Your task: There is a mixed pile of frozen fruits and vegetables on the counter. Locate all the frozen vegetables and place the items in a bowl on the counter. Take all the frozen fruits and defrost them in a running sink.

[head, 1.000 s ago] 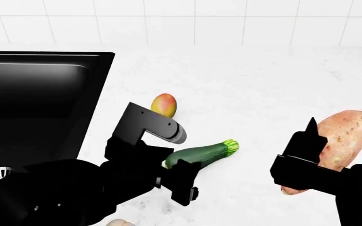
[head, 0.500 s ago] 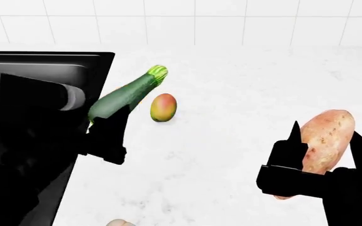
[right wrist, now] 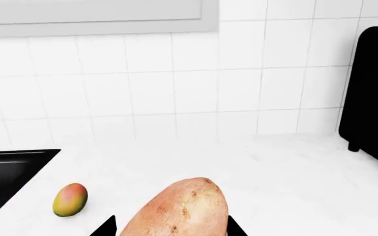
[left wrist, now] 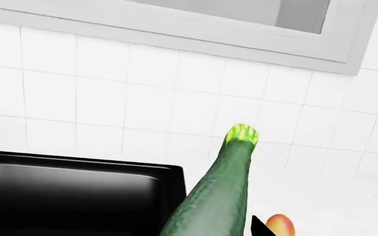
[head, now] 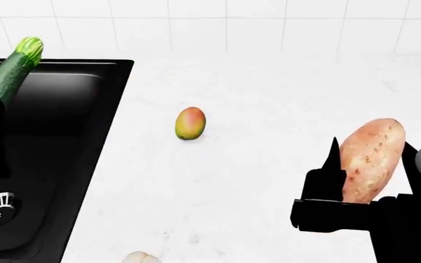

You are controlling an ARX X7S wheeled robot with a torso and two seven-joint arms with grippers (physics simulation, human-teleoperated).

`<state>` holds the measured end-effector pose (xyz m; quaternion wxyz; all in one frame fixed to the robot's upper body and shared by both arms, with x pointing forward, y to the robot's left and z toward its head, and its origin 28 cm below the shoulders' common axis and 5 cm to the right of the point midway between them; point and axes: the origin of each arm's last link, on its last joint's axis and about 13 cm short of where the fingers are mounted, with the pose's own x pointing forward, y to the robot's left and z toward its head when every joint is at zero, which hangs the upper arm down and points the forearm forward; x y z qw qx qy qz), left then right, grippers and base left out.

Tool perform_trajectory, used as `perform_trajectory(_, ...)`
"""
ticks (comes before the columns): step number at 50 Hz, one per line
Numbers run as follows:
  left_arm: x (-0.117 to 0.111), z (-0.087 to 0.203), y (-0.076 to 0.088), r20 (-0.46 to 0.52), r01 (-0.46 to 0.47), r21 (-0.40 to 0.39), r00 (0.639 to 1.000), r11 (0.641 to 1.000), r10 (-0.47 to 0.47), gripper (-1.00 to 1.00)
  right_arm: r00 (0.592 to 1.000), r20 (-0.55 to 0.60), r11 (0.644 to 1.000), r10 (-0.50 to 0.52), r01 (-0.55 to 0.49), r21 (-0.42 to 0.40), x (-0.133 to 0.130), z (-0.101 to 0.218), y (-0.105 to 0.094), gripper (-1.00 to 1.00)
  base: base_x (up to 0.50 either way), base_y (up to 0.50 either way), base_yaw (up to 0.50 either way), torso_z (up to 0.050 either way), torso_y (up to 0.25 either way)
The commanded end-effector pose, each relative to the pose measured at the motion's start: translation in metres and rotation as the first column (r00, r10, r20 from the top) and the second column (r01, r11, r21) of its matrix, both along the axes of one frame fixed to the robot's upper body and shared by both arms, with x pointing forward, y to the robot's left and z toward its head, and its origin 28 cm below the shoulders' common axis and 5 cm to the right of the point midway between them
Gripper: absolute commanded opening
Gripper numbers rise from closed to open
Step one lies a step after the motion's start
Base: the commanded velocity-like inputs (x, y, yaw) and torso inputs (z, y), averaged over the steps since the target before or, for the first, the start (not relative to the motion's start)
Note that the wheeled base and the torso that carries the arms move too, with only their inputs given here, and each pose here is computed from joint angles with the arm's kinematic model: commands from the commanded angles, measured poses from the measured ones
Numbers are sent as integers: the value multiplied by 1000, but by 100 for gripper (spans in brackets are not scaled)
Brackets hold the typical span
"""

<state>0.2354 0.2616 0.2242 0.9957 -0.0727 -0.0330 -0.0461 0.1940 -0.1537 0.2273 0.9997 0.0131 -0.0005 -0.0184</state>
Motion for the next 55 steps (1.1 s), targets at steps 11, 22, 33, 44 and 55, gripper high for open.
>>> perform_trajectory(11, -8, 6, 5, 33, -28, -8, 999, 1000, 29, -100, 1000, 15, 999, -9, 10, -40, -4, 5, 0, -100, -267, 3, 0, 0, 0)
perform_trajectory(22, -6, 2, 3, 22, -23, -5, 999, 1000, 23, -100, 1000, 21, 997, -9, 10, -72, -4, 4, -1, -100, -377, 175, 0, 0, 0)
perform_trajectory(33, -7, 1, 4, 24, -27, -6, 999, 1000, 28, -100, 1000, 29, 994, -2, 5, -109, -4, 3, 0, -100, -263, 486, 0, 0, 0)
perform_trajectory(44, -5, 1, 5, 26, -36, -10, 999, 999, 36, -100, 999, 36, 992, -12, 16, -123, -4, 3, 0, -100, -82, 500, 0, 1, 0)
perform_trajectory(55, -4, 1, 4, 24, -35, -12, 999, 999, 35, -100, 999, 29, 992, -20, 23, -122, -3, 2, 0, -100, -31, 500, 0, 0, 0)
